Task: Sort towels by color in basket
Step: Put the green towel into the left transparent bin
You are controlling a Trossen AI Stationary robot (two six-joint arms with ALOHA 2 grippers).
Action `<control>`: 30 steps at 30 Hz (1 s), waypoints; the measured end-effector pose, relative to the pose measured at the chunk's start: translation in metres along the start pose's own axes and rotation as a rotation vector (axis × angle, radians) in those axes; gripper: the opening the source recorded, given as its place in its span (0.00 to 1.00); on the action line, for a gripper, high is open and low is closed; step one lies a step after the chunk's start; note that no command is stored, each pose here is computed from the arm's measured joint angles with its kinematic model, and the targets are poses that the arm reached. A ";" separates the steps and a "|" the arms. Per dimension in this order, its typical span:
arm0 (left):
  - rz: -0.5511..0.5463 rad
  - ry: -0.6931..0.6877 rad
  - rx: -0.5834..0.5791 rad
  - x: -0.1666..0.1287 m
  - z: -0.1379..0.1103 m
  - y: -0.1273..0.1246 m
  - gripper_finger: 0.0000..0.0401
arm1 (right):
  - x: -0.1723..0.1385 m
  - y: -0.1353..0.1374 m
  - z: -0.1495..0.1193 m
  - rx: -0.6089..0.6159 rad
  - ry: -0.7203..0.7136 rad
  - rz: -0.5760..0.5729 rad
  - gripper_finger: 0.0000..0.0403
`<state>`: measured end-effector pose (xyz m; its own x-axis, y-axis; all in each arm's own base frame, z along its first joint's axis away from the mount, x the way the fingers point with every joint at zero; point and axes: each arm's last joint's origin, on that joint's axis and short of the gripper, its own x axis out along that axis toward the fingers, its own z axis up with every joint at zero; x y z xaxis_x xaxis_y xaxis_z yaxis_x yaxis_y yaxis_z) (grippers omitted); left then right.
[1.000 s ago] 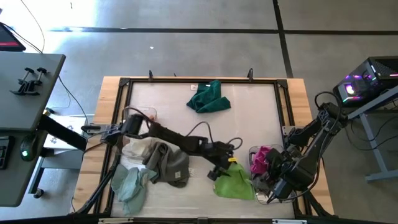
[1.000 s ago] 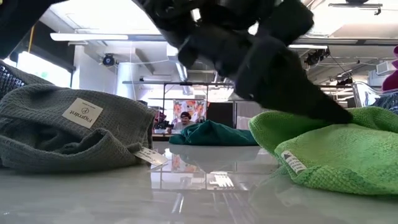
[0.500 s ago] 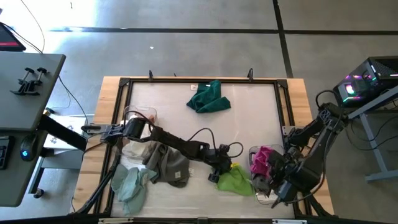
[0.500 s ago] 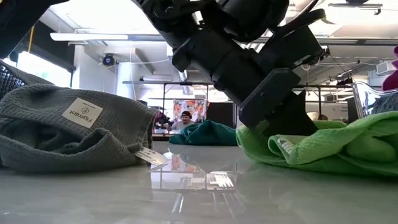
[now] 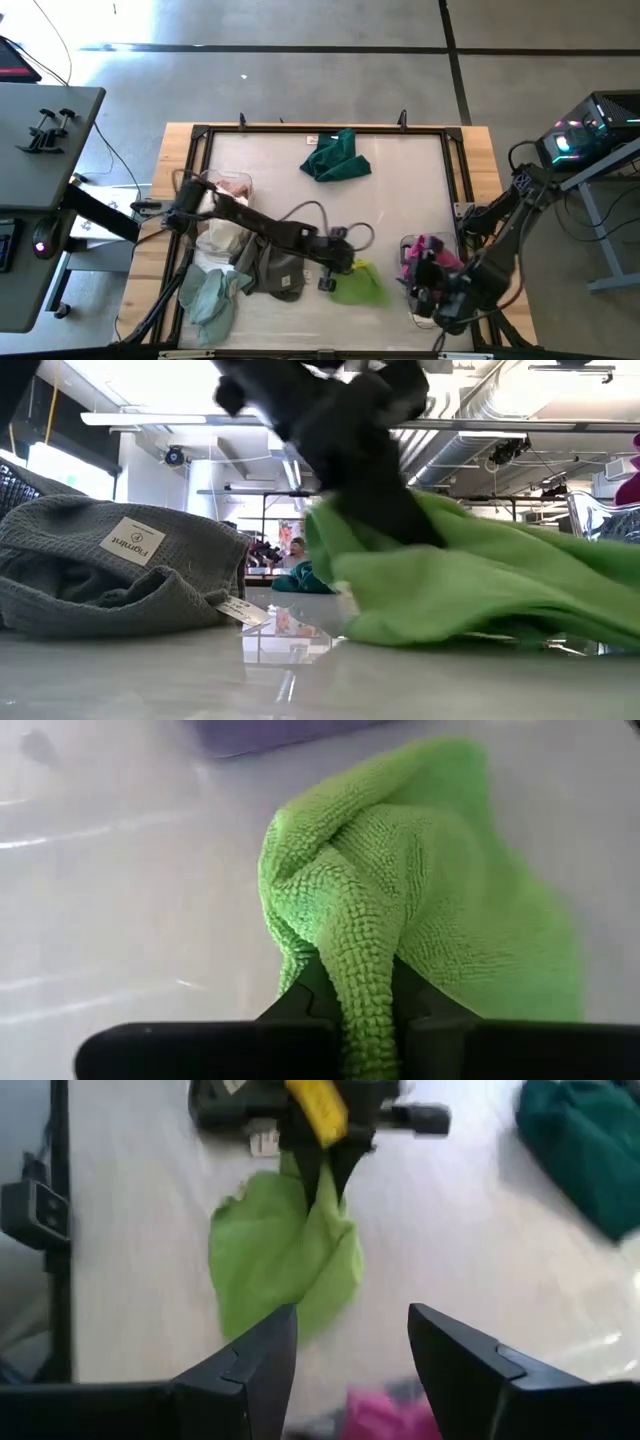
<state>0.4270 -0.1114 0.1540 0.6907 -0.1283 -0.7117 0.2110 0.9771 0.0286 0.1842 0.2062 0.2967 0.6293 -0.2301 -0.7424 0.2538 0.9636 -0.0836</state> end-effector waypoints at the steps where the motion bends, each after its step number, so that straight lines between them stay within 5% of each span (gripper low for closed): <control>1: 0.016 -0.021 -0.025 -0.011 -0.004 -0.001 0.01 | 0.007 0.001 0.000 -0.021 -0.021 0.001 0.47; 8: 0.188 -0.238 -0.183 -0.089 -0.031 -0.017 0.00 | 0.062 0.005 0.007 -0.108 -0.184 0.066 0.47; 17: 0.429 -0.366 -0.299 -0.188 -0.039 -0.047 0.00 | 0.121 -0.020 0.029 -0.118 -0.505 0.306 0.47; 22: 0.488 -0.259 -0.433 -0.241 -0.043 -0.054 0.00 | 0.134 -0.038 0.035 -0.105 -0.568 0.264 0.47; 30: 0.683 0.122 -0.681 -0.310 -0.058 -0.044 0.00 | 0.143 -0.048 0.033 -0.096 -0.572 0.272 0.47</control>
<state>0.1635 -0.1047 0.3330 0.4315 0.4839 -0.7613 -0.6806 0.7286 0.0774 0.2864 0.1229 0.2170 0.9612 0.0136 -0.2757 -0.0201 0.9996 -0.0208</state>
